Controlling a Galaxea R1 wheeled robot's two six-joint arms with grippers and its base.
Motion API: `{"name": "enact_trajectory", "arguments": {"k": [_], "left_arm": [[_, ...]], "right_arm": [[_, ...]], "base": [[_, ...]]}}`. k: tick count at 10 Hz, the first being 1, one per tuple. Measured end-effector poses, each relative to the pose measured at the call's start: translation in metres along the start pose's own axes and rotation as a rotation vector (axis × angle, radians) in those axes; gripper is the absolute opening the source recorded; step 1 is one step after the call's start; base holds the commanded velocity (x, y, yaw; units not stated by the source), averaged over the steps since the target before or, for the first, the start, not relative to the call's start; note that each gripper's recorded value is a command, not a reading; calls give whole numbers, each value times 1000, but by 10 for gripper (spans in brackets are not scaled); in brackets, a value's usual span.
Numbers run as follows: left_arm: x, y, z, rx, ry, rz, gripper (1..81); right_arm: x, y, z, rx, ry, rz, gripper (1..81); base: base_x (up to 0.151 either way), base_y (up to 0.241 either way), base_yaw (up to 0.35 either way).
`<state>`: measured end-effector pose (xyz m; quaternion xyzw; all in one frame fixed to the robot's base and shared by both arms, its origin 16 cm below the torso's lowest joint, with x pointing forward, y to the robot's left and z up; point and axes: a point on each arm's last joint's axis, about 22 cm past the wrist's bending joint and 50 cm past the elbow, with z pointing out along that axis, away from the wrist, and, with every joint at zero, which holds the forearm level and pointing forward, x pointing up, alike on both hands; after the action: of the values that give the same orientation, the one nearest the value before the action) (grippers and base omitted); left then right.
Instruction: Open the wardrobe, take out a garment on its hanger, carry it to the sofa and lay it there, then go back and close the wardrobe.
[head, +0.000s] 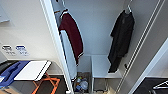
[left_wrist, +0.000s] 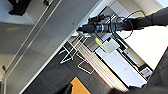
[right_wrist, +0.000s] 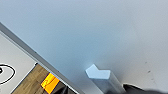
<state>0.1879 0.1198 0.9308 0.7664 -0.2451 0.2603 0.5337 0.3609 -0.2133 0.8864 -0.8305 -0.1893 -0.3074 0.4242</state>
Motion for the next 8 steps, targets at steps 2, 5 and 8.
{"name": "enact_trajectory", "arguments": {"k": [2,5,8], "left_arm": [[-19,-32,-24,102,-47,-7,811],[-29,-27,-27,102,-52,-20,811],[-34,-29,-44,139,-35,-41,811]], "right_arm": [[-5,5,-10,-23,-3,1,811],[-9,10,-24,-52,-2,7,811],[-19,23,-53,-117,9,15,811]], "base": [[0,0,0],[0,0,0],[0,0,0]]}}
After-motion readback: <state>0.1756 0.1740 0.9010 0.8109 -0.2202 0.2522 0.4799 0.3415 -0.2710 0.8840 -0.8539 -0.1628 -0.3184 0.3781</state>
